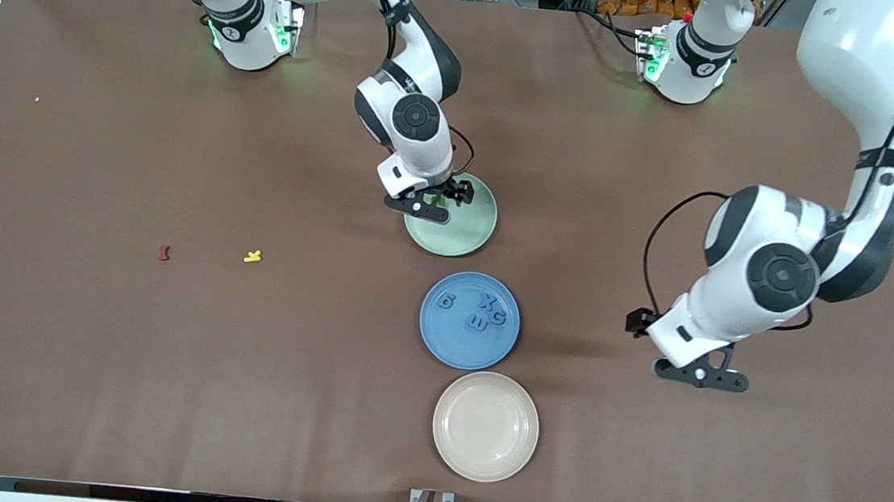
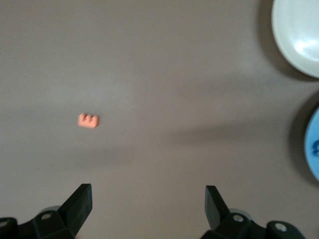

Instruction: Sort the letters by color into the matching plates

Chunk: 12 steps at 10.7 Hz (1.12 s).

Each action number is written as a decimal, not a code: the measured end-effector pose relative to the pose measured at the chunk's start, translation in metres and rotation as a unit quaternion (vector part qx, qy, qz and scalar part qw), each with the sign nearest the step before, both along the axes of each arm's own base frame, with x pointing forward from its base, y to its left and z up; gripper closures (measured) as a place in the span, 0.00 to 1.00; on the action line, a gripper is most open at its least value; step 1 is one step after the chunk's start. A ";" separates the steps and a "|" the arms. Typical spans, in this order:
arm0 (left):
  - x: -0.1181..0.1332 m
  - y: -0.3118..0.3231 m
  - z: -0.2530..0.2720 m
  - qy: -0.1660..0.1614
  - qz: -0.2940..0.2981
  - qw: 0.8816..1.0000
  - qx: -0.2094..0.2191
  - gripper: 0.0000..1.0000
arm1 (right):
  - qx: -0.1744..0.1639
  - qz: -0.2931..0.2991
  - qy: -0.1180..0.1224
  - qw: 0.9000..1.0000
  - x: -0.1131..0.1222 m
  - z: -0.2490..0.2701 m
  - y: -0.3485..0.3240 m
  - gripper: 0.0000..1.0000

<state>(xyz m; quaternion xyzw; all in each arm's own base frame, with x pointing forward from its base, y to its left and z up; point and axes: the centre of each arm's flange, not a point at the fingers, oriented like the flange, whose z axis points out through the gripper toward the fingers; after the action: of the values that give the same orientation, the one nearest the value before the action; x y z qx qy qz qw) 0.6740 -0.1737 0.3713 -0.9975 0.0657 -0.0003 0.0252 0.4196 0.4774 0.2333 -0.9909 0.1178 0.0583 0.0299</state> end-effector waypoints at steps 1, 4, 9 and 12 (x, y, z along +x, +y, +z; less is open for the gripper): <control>-0.005 0.017 0.008 0.009 0.010 1.000 0.002 0.00 | -0.002 -0.003 0.003 1.000 0.004 0.014 -0.004 0.00; -0.016 0.092 0.033 0.029 0.037 0.999 -0.004 0.00 | -0.003 -0.017 0.008 1.000 0.019 0.068 -0.025 0.00; -0.043 0.180 0.078 0.013 0.045 0.999 -0.023 0.00 | 0.010 -0.037 0.000 0.999 0.048 0.169 -0.087 0.00; -0.066 0.177 0.146 -0.022 0.045 0.998 -0.027 0.00 | 0.017 -0.033 0.000 0.999 0.061 0.227 -0.129 0.00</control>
<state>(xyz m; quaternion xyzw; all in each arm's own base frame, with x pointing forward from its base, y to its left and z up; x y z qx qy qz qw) 0.6080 0.0038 0.5171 -0.9995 0.0202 -0.0229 -0.0002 0.4806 0.3481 0.4603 -0.9859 0.1492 0.0588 0.0482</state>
